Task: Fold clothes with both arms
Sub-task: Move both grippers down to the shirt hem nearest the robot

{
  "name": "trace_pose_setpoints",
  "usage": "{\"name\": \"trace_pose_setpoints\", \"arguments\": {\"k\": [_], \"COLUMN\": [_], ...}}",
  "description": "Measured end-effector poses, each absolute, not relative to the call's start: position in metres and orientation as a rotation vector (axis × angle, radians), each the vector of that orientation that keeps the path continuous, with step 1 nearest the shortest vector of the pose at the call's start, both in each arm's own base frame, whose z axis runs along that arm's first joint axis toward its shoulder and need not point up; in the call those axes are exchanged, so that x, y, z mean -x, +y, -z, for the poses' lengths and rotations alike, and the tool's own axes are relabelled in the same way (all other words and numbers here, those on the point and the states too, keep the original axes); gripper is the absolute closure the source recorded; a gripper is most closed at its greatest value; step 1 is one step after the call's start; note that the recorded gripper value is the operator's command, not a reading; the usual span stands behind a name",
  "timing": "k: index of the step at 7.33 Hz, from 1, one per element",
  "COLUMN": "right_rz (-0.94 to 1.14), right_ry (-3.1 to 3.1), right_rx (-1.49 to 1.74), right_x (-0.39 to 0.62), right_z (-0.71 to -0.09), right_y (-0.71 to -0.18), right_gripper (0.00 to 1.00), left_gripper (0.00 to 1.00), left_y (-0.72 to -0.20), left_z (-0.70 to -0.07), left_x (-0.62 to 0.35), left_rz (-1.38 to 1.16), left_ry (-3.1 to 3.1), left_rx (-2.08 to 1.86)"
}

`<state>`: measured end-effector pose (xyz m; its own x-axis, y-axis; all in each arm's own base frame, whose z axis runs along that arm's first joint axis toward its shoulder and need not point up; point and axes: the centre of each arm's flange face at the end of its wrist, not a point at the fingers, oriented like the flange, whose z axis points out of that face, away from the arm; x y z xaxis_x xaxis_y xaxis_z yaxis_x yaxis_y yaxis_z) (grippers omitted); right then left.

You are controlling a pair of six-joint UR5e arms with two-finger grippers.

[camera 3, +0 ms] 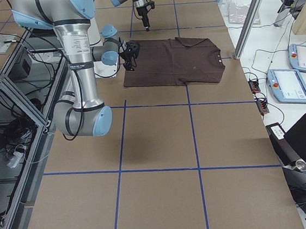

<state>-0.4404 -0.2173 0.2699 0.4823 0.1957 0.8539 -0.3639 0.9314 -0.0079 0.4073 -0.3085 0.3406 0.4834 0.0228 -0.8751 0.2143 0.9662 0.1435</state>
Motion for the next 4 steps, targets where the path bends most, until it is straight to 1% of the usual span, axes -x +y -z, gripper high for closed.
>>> {"name": "trace_pose_setpoints", "arguments": {"k": [1,3,4], "right_rz": [-0.343,-0.342,-0.342], "right_ry": [-1.002,-0.999,-1.0], "right_rx": [-0.179,-0.176,-0.176], "right_x": [0.443,0.443,0.443], "right_z": [-0.276,-0.279,-0.279], "right_y": [-0.206,-0.198,-0.197], "right_gripper": [0.04,0.04,0.04], "left_gripper": [0.44,0.45,0.45], "left_y": [-0.278,-0.23,-0.219], "left_z": [-0.348,-0.363,-0.37], "left_x": [-0.42,-0.445,-0.452], "left_rz": [0.16,0.216,0.222], "left_ry": [1.058,1.032,1.014], "left_rx": [-0.193,-0.108,-0.098]}}
